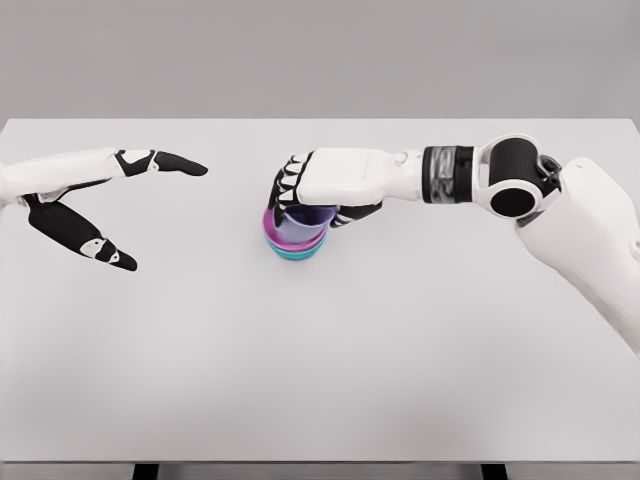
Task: Stacking bowl and cup with both arms
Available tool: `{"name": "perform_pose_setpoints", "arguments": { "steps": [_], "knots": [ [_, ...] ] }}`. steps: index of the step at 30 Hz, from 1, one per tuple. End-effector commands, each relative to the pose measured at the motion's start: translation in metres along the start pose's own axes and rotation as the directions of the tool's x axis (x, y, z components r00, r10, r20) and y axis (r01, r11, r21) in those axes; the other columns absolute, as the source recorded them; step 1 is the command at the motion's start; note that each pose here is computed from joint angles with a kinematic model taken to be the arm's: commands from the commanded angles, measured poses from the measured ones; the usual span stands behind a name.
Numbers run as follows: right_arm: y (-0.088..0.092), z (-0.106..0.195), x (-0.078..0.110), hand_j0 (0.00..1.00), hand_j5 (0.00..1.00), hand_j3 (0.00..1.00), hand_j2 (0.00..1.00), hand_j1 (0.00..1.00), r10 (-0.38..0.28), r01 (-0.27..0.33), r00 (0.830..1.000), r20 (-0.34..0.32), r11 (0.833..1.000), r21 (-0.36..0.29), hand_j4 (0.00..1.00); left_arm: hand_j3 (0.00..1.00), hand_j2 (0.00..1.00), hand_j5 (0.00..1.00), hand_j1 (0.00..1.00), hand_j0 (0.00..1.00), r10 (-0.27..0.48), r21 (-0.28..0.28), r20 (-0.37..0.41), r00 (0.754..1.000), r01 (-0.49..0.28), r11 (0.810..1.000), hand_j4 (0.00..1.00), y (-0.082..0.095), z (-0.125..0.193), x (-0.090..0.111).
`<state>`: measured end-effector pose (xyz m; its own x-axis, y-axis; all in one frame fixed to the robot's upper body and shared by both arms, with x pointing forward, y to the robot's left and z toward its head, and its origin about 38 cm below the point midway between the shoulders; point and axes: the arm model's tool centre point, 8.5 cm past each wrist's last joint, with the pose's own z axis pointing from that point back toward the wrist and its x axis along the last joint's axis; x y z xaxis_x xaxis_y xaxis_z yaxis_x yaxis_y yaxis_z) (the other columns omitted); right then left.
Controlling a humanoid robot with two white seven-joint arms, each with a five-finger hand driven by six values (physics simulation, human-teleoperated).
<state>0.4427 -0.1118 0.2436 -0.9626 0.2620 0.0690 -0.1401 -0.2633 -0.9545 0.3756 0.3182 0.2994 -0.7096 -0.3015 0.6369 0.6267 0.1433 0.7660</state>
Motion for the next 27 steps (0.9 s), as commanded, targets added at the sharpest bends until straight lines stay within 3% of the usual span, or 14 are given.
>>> {"name": "perform_pose_setpoints", "arguments": {
  "steps": [1,2,11,14,16,18,20,22,23,24,27],
  "knots": [
    [0.001,-0.003,0.0,0.94,0.94,0.94,0.94,0.94,0.024,-0.024,1.0,-0.014,1.0,0.016,0.94,1.0,1.0,1.0,1.0,1.0,0.006,0.006,0.002,1.0,-0.006,1.0,1.0,0.001,0.0,0.0],
    [0.001,-0.006,0.002,0.98,0.98,0.98,0.98,0.98,0.023,-0.023,1.0,-0.006,1.0,0.013,0.98,1.0,1.0,1.0,1.0,1.0,0.005,0.005,0.001,1.0,-0.005,1.0,1.0,0.001,0.0,0.0],
    [-0.006,-0.004,0.003,0.99,0.99,0.99,0.99,0.99,0.032,-0.032,0.999,-0.005,0.999,-0.006,0.99,1.0,1.0,1.0,1.0,1.0,0.0,0.001,-0.004,1.0,0.0,1.0,1.0,0.0,0.001,0.0],
    [-0.016,-0.004,0.012,0.99,0.99,0.99,0.99,0.99,0.061,-0.061,0.998,0.015,0.998,-0.027,0.99,1.0,1.0,1.0,1.0,1.0,0.0,0.001,-0.004,1.0,0.0,1.0,1.0,0.0,0.001,0.0],
    [-0.036,0.009,0.016,1.0,1.0,1.0,1.0,1.0,0.102,-0.101,0.995,0.005,0.992,-0.08,1.0,1.0,1.0,1.0,1.0,1.0,0.001,0.0,-0.002,1.0,-0.001,1.0,1.0,0.0,0.0,0.0],
    [-0.063,0.035,0.012,1.0,1.0,1.0,1.0,1.0,0.117,-0.121,0.993,-0.036,0.977,-0.175,1.0,1.0,1.0,1.0,1.0,1.0,0.001,0.0,-0.004,1.0,-0.001,1.0,1.0,0.0,0.0,0.0],
    [-0.072,0.085,-0.006,1.0,1.0,1.0,1.0,1.0,0.082,-0.107,0.99,-0.115,0.968,-0.228,1.0,1.0,1.0,1.0,1.0,1.0,0.0,0.001,-0.002,1.0,0.0,1.0,1.0,0.0,0.0,0.0],
    [-0.059,0.117,-0.016,1.0,1.0,1.0,1.0,1.0,0.055,-0.092,0.982,-0.179,0.975,-0.204,1.0,1.0,1.0,1.0,1.0,1.0,0.001,-0.001,-0.001,1.0,-0.001,1.0,1.0,0.0,0.0,0.0],
    [-0.043,0.134,-0.02,1.0,1.0,1.0,1.0,1.0,0.031,-0.07,0.975,-0.218,0.982,-0.173,1.0,1.0,1.0,1.0,1.0,1.0,0.001,-0.001,-0.001,1.0,-0.001,1.0,1.0,0.0,0.0,0.0],
    [-0.024,0.157,-0.025,1.0,1.0,1.0,1.0,1.0,0.01,-0.044,0.963,-0.269,0.991,-0.124,1.0,1.0,1.0,1.0,1.0,1.0,0.001,-0.001,-0.001,1.0,-0.001,1.0,1.0,0.0,0.0,0.0],
    [-0.003,0.21,-0.029,1.0,1.0,1.0,1.0,1.0,-0.044,0.013,0.934,-0.353,0.996,-0.088,1.0,1.0,1.0,1.0,1.0,1.0,0.001,-0.001,-0.001,1.0,-0.001,1.0,1.0,0.0,0.0,0.0]
  ]
}}
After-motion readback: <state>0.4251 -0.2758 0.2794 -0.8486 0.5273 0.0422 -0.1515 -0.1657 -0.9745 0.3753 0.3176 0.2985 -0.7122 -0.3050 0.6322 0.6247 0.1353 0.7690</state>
